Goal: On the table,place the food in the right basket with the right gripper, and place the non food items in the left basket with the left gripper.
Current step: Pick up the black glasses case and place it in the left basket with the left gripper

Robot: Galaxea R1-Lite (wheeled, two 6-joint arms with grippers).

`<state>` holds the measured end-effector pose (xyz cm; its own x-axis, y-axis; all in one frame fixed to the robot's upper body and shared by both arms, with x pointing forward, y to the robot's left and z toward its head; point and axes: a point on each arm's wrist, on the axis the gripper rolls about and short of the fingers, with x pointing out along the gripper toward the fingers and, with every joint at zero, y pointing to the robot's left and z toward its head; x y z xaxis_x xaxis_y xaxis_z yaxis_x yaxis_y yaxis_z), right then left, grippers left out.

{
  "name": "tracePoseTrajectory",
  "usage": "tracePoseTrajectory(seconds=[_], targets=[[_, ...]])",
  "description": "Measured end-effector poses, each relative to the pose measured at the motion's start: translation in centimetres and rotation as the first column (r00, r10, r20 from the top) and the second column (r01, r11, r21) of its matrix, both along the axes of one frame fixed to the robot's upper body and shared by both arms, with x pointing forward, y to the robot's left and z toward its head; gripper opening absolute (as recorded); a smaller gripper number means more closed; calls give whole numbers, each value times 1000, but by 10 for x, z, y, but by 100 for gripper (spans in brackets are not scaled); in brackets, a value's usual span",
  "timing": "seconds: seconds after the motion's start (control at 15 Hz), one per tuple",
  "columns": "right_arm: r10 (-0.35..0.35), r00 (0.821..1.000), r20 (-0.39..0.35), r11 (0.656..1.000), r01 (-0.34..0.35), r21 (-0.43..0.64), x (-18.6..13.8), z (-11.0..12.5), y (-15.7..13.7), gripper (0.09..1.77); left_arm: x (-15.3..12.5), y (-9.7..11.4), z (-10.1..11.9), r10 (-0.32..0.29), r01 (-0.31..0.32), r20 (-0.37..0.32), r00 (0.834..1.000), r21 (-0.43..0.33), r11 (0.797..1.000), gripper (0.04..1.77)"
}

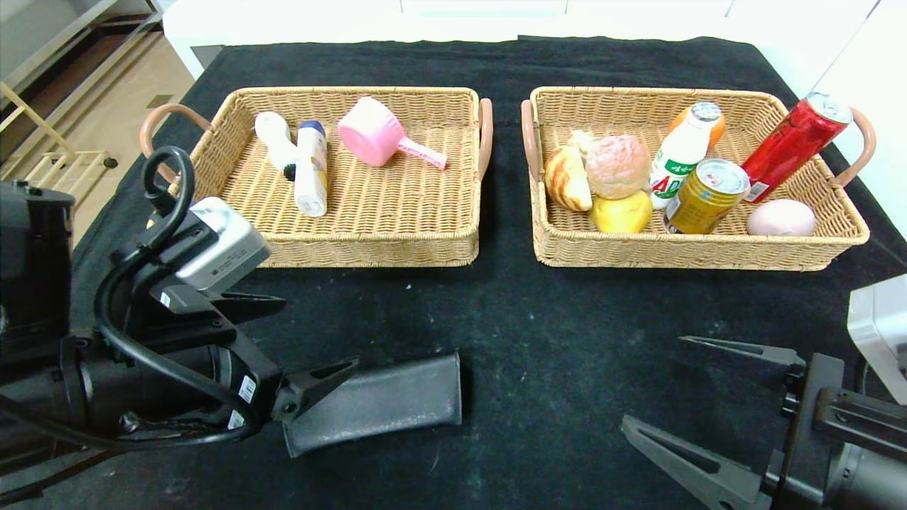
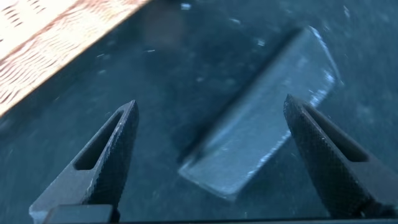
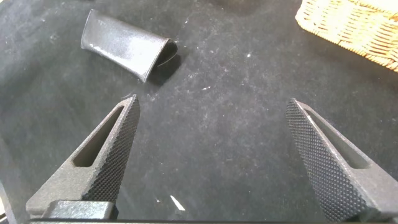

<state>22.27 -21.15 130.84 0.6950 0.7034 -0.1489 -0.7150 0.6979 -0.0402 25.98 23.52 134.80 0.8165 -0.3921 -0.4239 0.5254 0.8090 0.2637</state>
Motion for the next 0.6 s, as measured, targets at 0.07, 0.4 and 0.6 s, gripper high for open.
tracePoseTrajectory(seconds=[0.07,0.4,0.6], targets=[[0,1000,1,1000,0,1,0,0,0,171,1,-4,0,-17,17,2,1000,18,1000,169],[-9,1000,13,1000,9,12,0,4,-3,171,5,-24,-12,-118,136,-97,988,206,969,170],[-13,1000,21,1000,12,20,-1,6,-4,171,12,-35,-16,-102,127,-105,989,268,955,170]])
